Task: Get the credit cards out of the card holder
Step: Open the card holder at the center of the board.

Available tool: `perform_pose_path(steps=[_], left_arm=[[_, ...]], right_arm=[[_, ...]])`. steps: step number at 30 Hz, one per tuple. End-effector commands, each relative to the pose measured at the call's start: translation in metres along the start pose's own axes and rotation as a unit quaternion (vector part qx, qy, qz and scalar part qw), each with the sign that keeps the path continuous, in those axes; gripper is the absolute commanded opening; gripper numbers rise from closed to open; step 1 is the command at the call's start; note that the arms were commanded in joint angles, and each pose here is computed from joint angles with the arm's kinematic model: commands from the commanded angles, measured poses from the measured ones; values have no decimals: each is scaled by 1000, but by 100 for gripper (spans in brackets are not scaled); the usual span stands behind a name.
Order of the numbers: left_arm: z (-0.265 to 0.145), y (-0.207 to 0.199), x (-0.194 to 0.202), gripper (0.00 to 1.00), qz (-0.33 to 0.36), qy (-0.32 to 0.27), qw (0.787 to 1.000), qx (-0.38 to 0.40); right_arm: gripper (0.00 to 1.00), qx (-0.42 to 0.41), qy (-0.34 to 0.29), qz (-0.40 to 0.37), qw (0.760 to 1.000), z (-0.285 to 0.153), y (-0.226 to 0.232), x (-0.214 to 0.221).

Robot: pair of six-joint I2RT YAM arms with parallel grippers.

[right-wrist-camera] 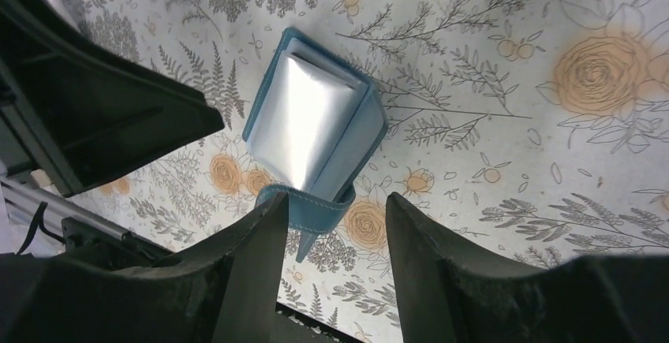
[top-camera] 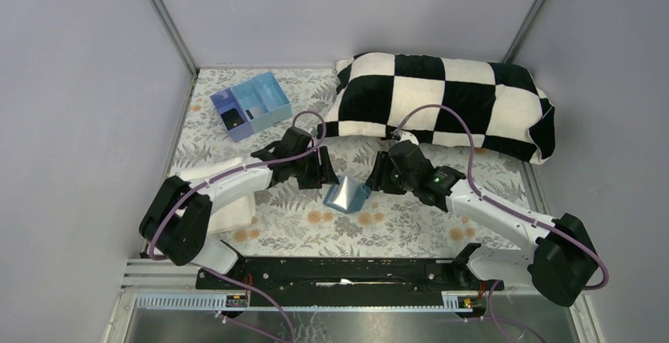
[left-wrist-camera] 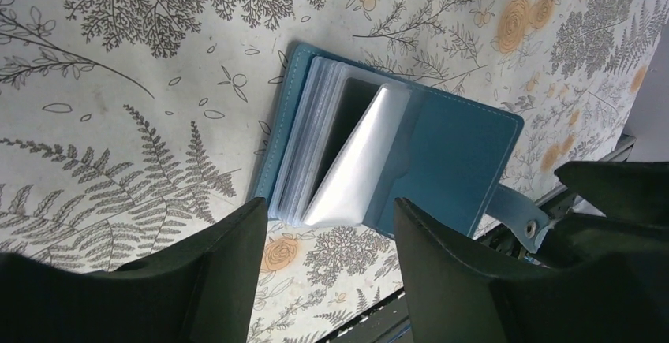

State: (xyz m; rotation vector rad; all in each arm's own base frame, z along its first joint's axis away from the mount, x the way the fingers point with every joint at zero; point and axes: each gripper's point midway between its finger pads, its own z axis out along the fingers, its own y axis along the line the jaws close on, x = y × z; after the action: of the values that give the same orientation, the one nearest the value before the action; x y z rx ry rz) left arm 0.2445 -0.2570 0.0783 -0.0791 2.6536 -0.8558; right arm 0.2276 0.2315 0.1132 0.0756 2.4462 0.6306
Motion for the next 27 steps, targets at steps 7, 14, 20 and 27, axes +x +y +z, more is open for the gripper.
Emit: perform_pose_path(steps=[7,14,20,27], left_arm=[[21,-23,-16,62,4,-2,999,42],[25,-34,-19,62,9,2,998,56],[27,-41,-15,62,20,13,997,67],[30,-38,-10,64,24,13,998,50]], right_arm=[[55,-57,-2,-10,998,-3,38,-11],[53,30,26,-10,999,25,-25,33],[53,68,57,-8,996,24,-60,63],[54,55,29,-21,998,3,-45,38]])
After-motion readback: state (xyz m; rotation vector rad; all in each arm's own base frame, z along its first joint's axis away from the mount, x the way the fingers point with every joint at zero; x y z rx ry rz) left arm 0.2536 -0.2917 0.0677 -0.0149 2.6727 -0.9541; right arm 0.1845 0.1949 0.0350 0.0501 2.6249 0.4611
